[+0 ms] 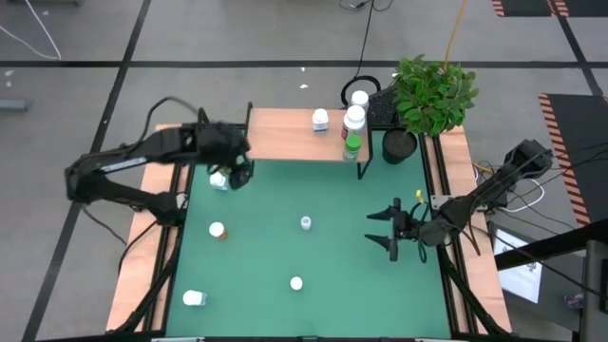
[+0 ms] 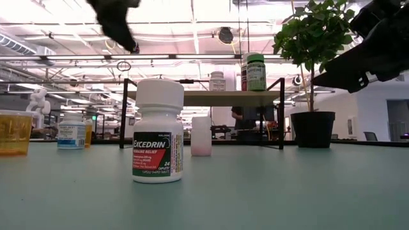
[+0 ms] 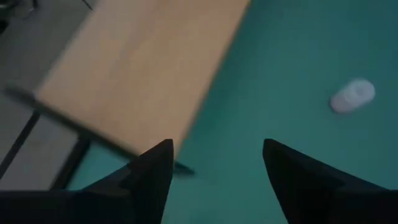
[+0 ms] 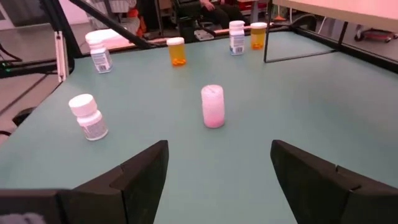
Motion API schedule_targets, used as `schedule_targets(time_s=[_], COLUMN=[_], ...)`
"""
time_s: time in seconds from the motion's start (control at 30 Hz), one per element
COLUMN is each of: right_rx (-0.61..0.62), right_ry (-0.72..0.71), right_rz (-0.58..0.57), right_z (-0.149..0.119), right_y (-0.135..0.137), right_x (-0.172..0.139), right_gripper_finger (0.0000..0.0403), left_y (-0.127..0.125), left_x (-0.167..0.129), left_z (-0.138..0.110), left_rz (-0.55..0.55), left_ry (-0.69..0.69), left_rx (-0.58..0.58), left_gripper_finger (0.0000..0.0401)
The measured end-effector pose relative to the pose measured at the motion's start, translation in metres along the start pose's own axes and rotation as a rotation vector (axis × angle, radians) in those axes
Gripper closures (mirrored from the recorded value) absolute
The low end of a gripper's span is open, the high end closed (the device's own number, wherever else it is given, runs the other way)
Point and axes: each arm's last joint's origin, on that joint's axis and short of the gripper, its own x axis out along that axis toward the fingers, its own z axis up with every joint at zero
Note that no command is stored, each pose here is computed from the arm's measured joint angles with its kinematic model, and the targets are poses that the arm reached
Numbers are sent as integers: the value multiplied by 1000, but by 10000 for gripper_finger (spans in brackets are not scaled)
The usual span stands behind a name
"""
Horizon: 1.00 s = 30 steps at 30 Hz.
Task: Pick and place medicine bottles onto shelf by color
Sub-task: Align the top big blue pill bottle with the other big blue pill bottle on the shelf
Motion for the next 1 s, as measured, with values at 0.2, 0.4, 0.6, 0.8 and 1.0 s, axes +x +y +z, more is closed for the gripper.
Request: schedule_targets(time_s=[0.2, 0.4, 0.6, 0.8, 1.0], right_rx=[-33, -5, 11, 2, -18], right_ry=[-11, -35, -44, -34, -35], right_rz=[-11, 22, 38, 43, 44], right_z=[1, 7, 11, 12, 12], right_y=[-1, -6, -11, -13, -12], right_x=[5, 11, 16, 17, 17], right_gripper_finger=[126, 126, 126, 126, 126], left_y=[-9, -6, 3, 14, 21], left_x=[8, 33, 43, 53, 70], left_z=[-64, -99, -103, -108, -112], left_rz=[-13, 51, 136, 246, 300], left_ry=[76, 190, 255, 362, 462], left_rx=[35, -68, -258, -413, -492], left_gripper_finger=[172, 173, 148, 97, 69])
